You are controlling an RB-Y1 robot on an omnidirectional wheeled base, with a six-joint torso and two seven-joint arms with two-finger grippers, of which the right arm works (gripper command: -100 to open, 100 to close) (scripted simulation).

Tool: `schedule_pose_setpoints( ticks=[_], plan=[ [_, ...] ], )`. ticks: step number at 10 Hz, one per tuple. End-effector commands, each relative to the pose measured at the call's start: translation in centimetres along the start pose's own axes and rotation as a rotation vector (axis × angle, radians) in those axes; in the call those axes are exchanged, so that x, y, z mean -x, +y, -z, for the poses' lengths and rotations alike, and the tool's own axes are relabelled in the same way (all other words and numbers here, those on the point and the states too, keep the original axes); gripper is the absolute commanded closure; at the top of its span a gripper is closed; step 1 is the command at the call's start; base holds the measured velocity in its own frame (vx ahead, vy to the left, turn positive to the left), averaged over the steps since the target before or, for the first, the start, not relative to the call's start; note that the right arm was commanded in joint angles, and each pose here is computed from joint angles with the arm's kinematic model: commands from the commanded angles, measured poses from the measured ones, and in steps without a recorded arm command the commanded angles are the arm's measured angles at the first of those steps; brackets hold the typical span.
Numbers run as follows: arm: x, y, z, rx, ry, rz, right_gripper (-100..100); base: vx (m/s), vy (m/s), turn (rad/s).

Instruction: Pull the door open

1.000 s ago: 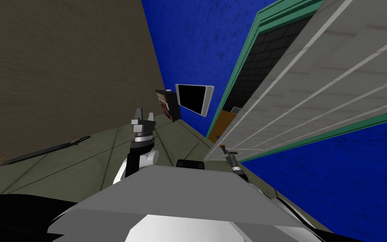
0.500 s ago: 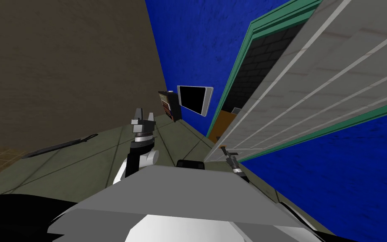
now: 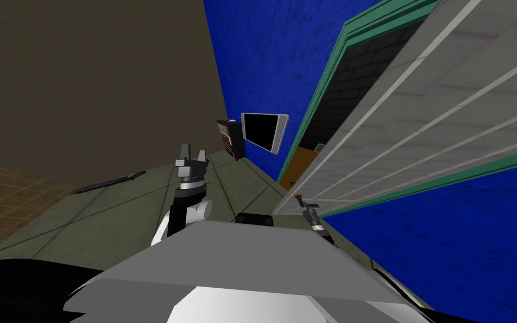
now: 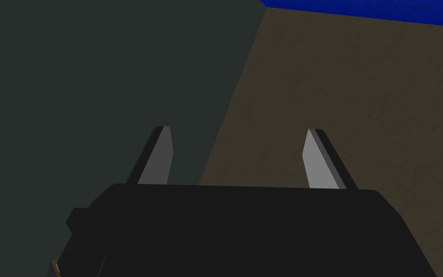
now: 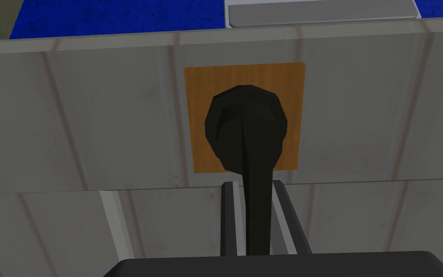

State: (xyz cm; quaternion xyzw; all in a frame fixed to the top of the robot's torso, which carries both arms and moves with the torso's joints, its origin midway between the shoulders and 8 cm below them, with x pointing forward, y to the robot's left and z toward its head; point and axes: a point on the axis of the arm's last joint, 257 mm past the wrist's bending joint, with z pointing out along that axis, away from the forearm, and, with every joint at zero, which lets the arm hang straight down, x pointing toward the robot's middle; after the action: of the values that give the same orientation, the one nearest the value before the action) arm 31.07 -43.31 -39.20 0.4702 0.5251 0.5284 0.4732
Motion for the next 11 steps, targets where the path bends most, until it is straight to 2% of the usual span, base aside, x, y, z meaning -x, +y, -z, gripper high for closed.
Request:
schedule_pose_setpoints(
  ticks=[1, 4, 5, 8, 11],
  plan=[
    [-0.4, -0.2, -0.21, -0.003, 0.003, 0.000, 100, -0.124, -0.022, 0.089],
    [-0.7, -0.2, -0.47, -0.003, 0.004, 0.001, 100, -0.125, -0.053, 0.046],
    [-1.1, -0.2, -0.89, -0.002, 0.006, 0.003, 100, -0.107, -0.033, 0.086],
    [-1.5, -0.2, -1.34, -0.002, 0.008, 0.004, 100, -0.110, -0.046, 0.075],
    [-2.4, -0.2, -2.07, -0.003, 0.012, 0.004, 100, -0.179, -0.083, 0.118]
  ],
)
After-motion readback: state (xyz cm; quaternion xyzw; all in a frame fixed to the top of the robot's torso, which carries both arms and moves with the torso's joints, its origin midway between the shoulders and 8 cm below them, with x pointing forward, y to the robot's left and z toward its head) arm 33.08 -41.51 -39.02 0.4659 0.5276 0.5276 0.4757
